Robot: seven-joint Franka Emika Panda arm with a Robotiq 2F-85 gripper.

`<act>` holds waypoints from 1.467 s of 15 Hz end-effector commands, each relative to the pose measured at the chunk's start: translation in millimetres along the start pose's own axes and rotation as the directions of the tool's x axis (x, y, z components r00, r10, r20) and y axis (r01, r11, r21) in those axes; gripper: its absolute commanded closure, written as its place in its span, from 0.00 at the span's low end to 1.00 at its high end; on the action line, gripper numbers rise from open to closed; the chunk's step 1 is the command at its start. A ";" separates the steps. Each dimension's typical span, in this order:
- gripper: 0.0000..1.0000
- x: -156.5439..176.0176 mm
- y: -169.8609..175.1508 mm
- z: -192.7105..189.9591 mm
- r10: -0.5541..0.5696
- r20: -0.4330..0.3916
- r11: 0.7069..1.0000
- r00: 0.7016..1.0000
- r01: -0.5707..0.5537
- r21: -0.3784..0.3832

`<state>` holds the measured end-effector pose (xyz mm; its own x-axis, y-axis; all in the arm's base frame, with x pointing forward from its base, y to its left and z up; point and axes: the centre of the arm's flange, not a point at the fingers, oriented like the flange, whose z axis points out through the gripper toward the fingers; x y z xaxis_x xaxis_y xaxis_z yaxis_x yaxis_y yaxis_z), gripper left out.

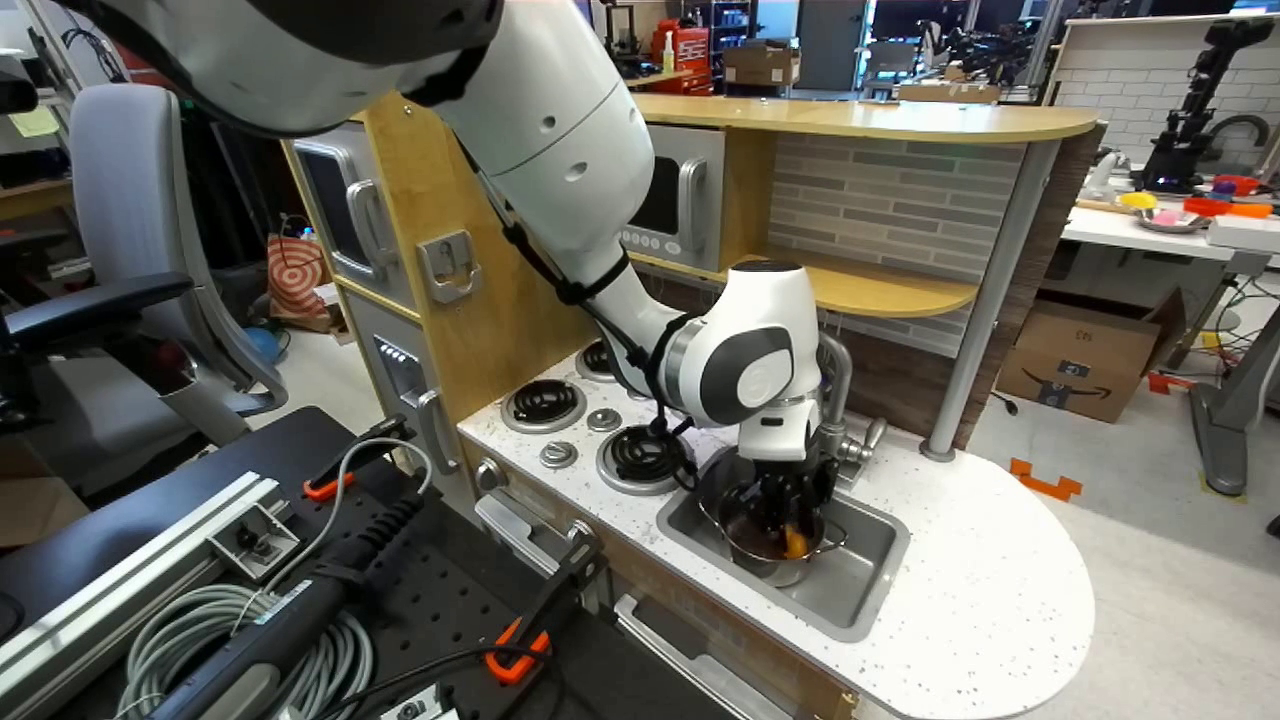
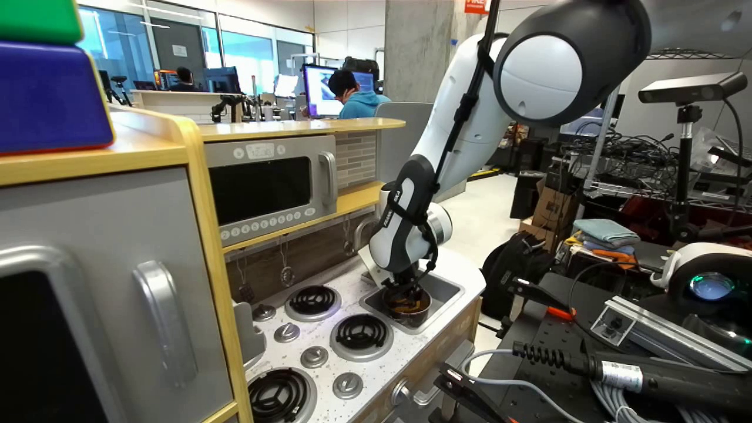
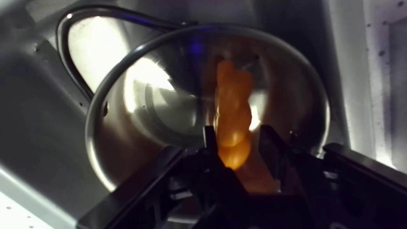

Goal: Put the plastic bread inside the silver pot in the sink

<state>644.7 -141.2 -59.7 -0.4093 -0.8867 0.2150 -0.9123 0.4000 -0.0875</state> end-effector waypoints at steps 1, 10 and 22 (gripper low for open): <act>0.26 -5.0 -4.8 1.3 -0.042 -0.013 0.999 0.999 0.042 -0.006; 0.27 17.6 21.9 -79.9 -0.133 0.089 0.988 0.987 0.125 0.094; 0.52 69.2 55.6 -202.7 -0.327 0.262 0.944 0.908 0.300 0.138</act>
<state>599.9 -129.1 119.8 -0.1358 -0.9906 0.0180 -0.9698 0.1292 -0.2067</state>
